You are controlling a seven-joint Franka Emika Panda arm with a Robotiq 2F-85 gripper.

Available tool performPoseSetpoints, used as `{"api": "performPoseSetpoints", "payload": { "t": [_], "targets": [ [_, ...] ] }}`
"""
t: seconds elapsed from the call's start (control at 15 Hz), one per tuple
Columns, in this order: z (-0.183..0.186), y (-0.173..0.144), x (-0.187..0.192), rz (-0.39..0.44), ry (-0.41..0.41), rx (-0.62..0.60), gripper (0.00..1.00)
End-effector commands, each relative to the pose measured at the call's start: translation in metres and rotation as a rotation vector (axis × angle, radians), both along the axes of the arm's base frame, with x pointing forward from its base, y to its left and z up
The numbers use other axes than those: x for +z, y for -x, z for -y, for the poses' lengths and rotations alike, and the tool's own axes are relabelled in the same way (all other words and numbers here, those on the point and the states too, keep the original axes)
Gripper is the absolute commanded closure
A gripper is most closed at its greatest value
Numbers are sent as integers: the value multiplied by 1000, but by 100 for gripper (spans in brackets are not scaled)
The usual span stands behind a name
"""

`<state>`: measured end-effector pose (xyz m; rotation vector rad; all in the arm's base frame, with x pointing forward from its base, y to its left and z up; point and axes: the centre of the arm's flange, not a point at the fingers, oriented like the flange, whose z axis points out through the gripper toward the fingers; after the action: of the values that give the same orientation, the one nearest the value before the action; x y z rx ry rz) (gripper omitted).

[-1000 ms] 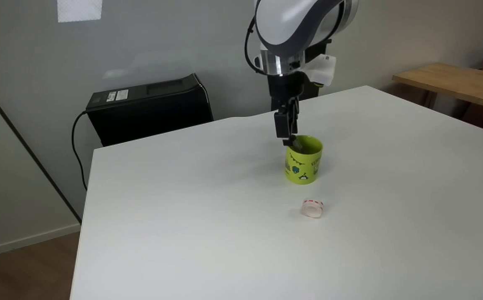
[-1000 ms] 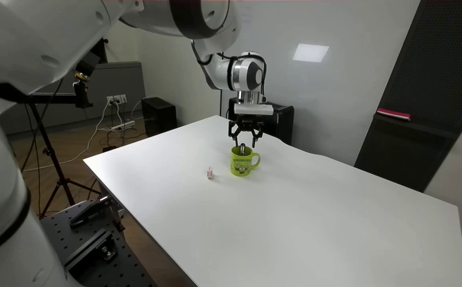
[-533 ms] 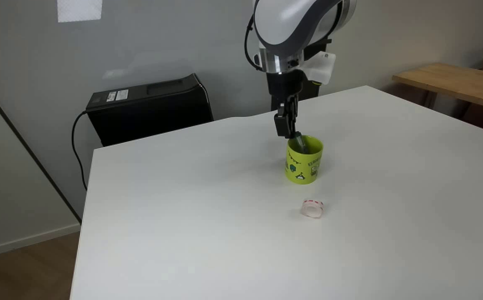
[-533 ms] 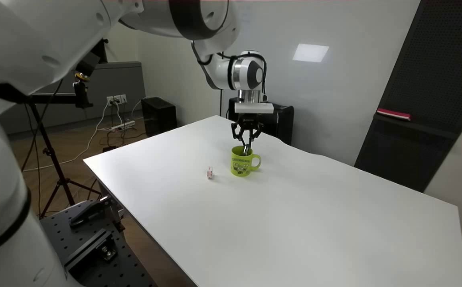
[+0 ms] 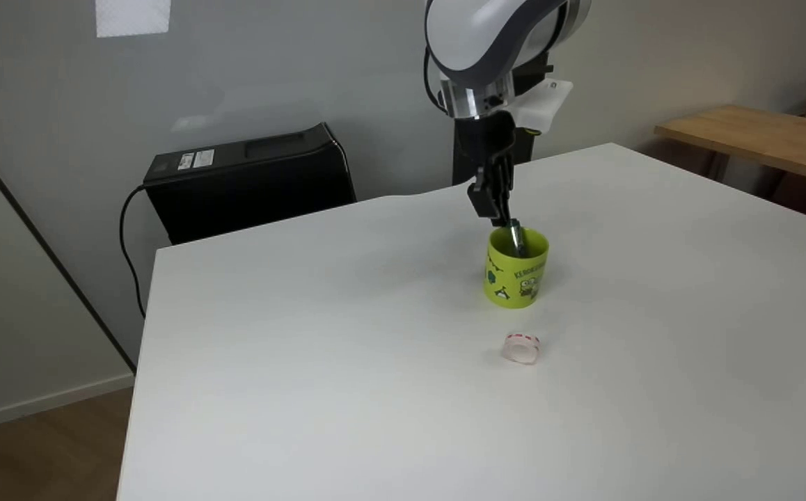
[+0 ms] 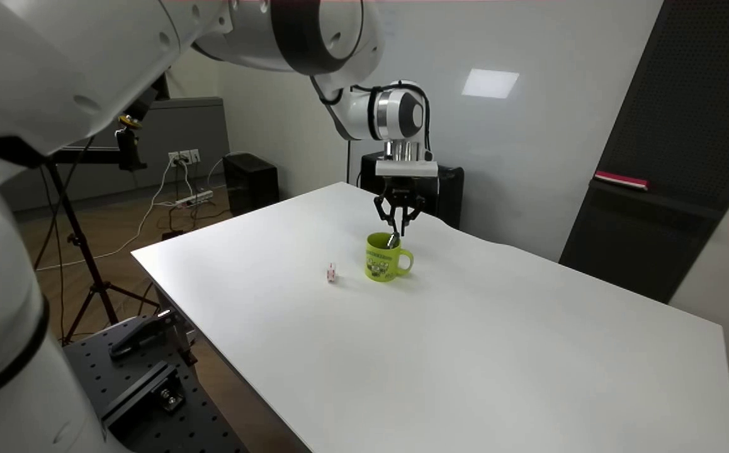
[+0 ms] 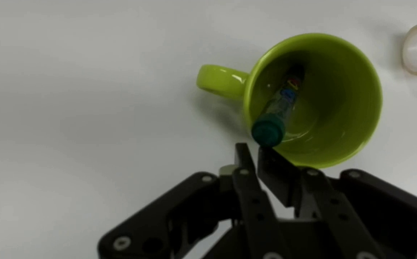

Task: Remove the marker from the cup and put it on the table

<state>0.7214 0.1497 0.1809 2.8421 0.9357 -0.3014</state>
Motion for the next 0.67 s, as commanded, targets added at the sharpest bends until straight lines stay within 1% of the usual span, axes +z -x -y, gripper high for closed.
{"api": "performPoseSetpoints", "payload": {
  "t": [0.0, 0.27, 0.53, 0.6],
  "targets": [
    [2, -15, 12, 4, 67, -144, 60],
    [11, -8, 31, -11, 88, -324, 31],
    [23, 0, 36, -48, 79, -507, 1],
    [28, 2, 35, -62, 65, -551, 0]
  ]
}}
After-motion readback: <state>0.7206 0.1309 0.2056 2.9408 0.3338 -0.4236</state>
